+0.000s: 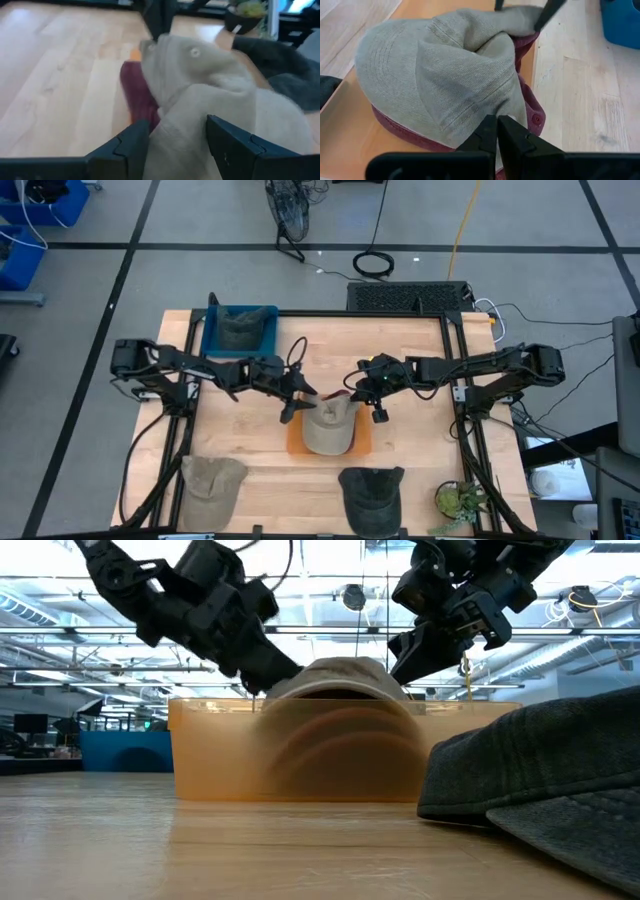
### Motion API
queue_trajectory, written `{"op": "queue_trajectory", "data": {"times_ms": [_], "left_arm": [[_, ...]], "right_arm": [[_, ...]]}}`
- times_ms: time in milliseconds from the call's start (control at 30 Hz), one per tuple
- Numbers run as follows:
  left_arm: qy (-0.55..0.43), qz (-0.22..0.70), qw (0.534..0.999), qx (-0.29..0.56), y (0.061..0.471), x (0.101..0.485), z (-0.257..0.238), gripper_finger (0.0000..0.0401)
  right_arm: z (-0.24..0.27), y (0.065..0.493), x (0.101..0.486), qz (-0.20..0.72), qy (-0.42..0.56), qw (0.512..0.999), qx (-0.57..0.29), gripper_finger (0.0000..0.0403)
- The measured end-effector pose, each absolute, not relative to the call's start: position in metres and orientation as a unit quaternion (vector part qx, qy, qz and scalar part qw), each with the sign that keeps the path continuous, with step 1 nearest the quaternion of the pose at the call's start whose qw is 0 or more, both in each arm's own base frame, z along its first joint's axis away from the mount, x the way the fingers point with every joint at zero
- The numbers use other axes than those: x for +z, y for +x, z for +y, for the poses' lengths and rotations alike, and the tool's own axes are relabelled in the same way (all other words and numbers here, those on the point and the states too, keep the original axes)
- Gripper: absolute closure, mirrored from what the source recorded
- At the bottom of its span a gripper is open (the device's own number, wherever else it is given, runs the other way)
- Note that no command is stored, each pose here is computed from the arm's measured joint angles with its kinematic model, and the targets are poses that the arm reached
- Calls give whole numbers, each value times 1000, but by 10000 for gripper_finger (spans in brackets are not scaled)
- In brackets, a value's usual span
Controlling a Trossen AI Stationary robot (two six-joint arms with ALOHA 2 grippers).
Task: Pick & Place hat
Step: Put the top brown cap into the orange bin
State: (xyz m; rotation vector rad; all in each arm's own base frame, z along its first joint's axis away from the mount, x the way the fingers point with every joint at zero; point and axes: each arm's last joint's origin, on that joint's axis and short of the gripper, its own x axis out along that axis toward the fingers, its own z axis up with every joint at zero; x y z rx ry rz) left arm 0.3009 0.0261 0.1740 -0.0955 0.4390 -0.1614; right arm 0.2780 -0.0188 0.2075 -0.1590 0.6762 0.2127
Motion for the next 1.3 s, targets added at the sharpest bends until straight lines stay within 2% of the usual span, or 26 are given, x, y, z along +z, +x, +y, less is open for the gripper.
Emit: {"op": "queue_trajectory", "data": {"times_ms": [567,700,900,933,1100,1300], "left_arm": [[-38,245,964,-97,308,171,29,209],[-19,246,964,-102,308,170,28,254],[-8,249,963,-102,307,171,31,376],[-9,250,963,-99,305,172,32,385],[-17,259,961,-94,301,176,34,376],[-38,272,956,-107,298,176,32,392]], "right_arm": [[-19,273,194,309,-82,942,101,399],[-19,273,194,311,-86,941,103,399],[-19,271,192,322,-91,936,107,402],[-19,271,192,323,-91,936,107,402],[-18,267,192,337,-90,931,108,402],[-18,259,205,324,-99,936,94,402]]}}
